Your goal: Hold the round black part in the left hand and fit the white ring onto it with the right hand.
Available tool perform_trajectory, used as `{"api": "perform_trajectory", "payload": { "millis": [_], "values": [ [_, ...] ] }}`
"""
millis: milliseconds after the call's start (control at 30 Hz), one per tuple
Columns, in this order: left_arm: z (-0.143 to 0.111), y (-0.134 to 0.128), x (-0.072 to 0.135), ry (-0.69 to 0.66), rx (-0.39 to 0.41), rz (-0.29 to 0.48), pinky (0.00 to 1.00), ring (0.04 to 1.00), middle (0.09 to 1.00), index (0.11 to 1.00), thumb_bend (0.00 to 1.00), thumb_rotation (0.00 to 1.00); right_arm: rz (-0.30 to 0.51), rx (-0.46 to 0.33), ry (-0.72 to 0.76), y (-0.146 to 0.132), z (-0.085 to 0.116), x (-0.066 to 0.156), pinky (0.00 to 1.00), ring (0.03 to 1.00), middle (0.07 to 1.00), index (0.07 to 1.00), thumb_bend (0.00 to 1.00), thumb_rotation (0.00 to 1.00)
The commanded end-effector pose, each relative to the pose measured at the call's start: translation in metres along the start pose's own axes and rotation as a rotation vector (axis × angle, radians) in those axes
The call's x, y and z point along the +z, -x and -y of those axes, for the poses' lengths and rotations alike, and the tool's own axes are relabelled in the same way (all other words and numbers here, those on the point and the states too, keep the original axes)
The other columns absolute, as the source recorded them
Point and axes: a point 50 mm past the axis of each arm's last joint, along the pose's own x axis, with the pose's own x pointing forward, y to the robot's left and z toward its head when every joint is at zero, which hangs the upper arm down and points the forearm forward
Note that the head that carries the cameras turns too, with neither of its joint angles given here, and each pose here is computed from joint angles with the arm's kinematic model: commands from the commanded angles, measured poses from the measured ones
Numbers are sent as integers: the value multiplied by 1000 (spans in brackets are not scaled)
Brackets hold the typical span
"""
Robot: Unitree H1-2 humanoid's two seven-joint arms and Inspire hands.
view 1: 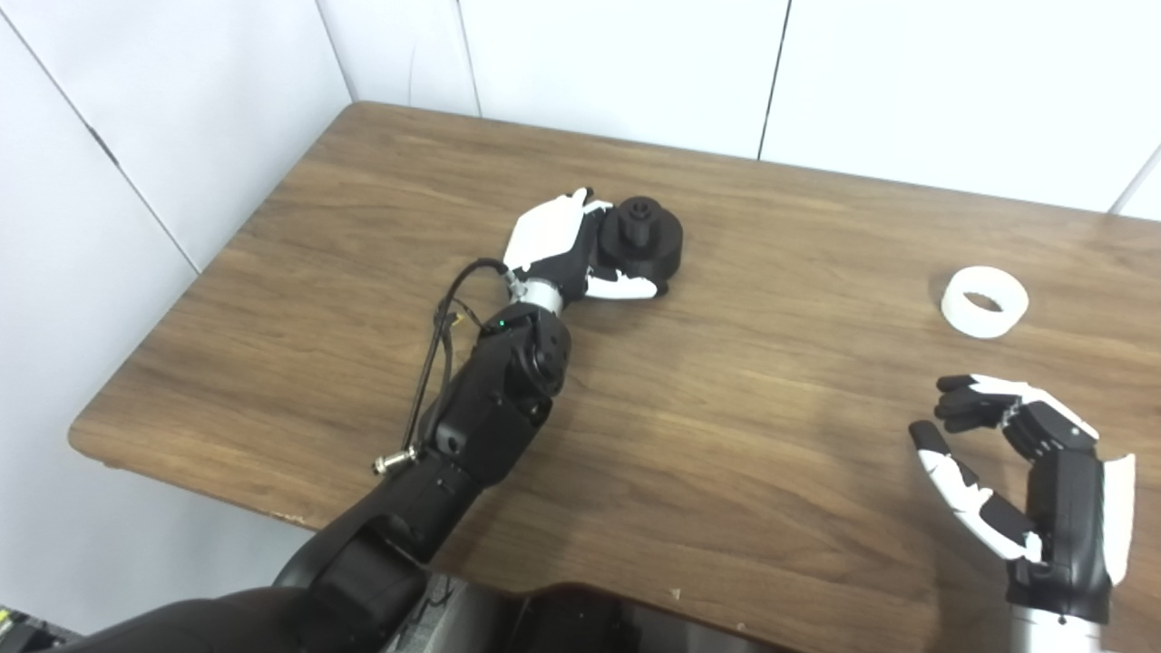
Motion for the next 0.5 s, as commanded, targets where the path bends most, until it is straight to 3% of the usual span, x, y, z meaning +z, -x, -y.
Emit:
{"api": "perform_trajectory", "payload": {
  "millis": [0,467],
  "values": [
    [-19,-12,15,33,91,64,980,1000,1000,733,963,466,-23,-67,-49,14,-12,6,450,522,600,496,496,152],
    [-11,-14,11,143,154,101,1000,1000,994,613,859,309,-26,-68,-45,15,-9,7,456,531,602,496,496,154]
  ]
}}
